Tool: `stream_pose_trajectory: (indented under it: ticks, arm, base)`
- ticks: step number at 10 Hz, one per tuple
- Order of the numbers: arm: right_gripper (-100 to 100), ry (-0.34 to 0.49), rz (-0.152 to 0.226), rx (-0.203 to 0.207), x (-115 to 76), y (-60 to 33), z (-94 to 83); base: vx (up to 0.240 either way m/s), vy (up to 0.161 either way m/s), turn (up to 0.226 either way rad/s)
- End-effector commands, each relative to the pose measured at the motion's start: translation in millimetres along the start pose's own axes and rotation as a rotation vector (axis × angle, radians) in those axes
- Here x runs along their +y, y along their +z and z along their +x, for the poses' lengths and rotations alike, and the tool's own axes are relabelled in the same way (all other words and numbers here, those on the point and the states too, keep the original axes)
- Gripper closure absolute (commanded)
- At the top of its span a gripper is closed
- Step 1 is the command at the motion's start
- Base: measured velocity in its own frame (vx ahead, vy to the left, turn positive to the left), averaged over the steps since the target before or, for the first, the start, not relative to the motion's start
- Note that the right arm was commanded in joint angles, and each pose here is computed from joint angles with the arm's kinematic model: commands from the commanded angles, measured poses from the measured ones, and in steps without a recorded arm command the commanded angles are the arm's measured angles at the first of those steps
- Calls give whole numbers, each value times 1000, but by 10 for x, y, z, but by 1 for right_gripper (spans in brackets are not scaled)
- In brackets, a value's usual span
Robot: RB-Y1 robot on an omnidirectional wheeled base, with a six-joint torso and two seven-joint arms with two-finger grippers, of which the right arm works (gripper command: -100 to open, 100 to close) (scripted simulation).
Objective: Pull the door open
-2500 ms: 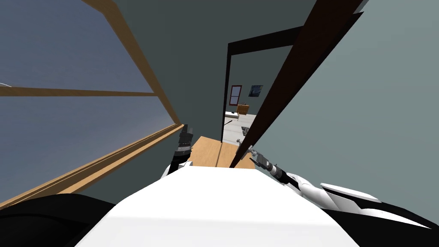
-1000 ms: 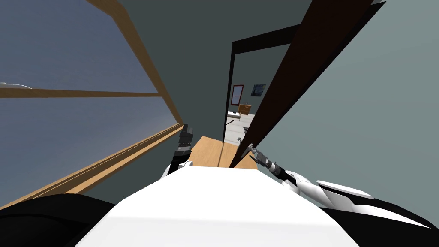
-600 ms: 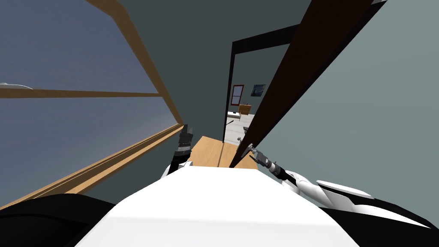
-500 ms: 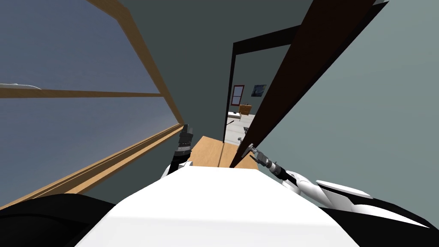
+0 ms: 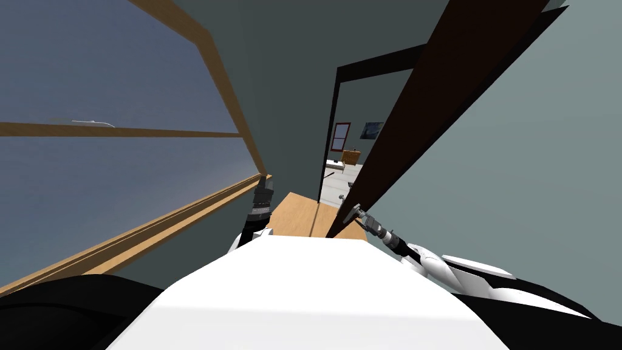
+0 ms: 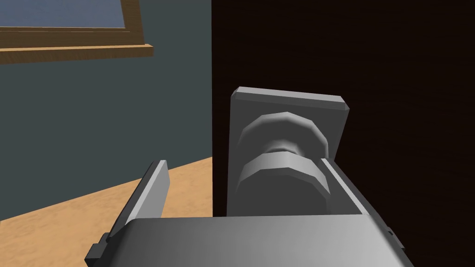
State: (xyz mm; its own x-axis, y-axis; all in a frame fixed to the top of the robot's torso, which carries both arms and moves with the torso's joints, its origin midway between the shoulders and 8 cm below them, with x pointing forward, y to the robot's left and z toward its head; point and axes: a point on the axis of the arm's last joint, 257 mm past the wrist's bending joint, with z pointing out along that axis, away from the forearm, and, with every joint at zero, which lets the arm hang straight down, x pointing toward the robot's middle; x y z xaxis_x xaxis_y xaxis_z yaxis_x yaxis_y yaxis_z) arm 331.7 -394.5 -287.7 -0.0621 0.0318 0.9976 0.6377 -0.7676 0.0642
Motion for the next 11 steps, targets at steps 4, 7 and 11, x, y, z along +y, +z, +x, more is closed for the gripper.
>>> stream_pose_trajectory:
  ticks: [4,7,11]
  arm:
    - [100,58,6,-10,-134,-83,-144]
    - [100,77,-6,-12,-121,-216,-164]
    - [100,78,-6,-12,-105,-390,-114]
  base:
    - [-28,-17,73]
    - [-62,-55,82]
    - [-77,-117,24]
